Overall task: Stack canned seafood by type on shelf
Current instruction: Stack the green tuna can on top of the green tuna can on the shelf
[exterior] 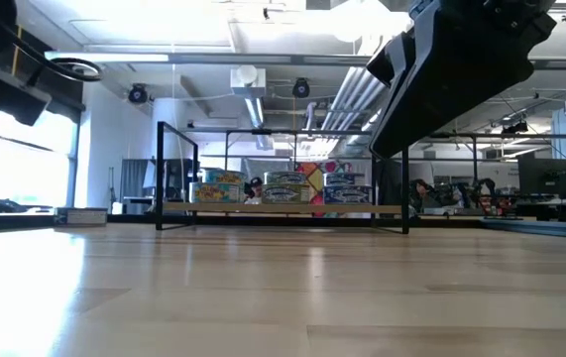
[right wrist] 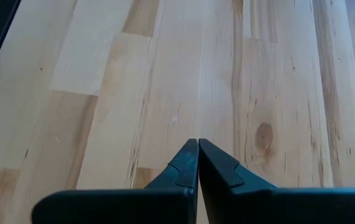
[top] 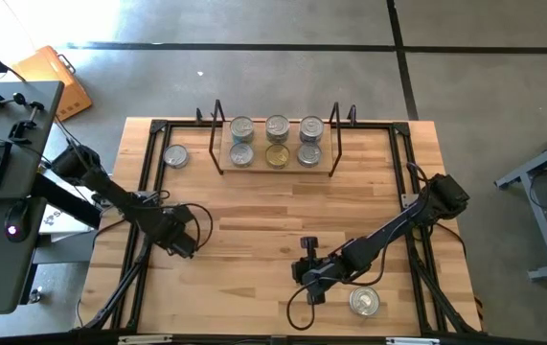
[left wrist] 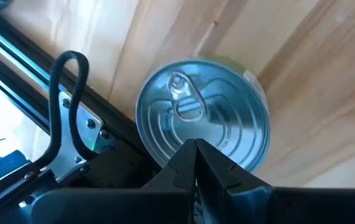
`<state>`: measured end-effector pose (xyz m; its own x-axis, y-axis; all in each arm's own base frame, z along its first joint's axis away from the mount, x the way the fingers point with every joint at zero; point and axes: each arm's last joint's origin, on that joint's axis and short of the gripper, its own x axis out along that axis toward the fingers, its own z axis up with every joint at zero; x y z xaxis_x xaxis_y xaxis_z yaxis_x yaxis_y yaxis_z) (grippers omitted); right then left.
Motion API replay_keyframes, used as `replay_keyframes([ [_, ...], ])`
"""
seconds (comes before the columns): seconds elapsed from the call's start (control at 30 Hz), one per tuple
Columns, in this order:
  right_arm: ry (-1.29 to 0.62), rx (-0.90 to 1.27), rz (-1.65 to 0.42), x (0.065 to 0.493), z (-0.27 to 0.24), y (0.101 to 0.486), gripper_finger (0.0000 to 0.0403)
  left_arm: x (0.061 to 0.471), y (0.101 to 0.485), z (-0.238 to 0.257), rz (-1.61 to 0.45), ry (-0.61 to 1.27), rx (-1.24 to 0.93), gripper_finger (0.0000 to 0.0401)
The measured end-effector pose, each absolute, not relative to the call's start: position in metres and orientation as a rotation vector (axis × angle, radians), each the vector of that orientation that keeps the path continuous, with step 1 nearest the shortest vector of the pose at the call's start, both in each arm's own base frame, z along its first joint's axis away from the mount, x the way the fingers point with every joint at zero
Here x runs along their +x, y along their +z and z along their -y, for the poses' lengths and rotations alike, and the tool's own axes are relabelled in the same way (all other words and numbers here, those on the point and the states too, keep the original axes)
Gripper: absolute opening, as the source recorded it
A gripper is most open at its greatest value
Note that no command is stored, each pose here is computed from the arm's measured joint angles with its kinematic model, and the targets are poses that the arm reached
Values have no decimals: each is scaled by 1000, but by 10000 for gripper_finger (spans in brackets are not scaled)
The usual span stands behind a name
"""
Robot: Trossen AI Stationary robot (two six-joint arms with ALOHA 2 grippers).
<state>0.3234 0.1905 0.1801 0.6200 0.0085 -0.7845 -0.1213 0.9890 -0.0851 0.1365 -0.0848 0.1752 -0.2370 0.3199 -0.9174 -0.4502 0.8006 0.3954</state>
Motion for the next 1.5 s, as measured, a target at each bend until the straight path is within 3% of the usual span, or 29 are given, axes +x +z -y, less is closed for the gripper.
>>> replay_keyframes([
  [0.53, 83, -151, -899, 323, -191, 180, 4, 142, 176, 75, -1792, 627, -153, 0],
  [0.77, 82, -149, -899, 323, -191, 180, 4, 167, 171, 77, -1632, 362, -128, 0],
  [1.07, 85, -142, -901, 323, -191, 180, 4, 155, 161, 54, -1755, 508, -178, 0],
  [1.27, 88, -144, -901, 323, -191, 180, 4, 150, 151, 47, -1775, 478, -162, 0],
  [1.4, 90, -144, -898, 324, -191, 180, 4, 162, 157, 49, -1688, 471, -144, 0],
  [1.5, 91, -143, -894, 324, -191, 181, 4, 185, 163, 55, -1489, 396, -141, 0],
])
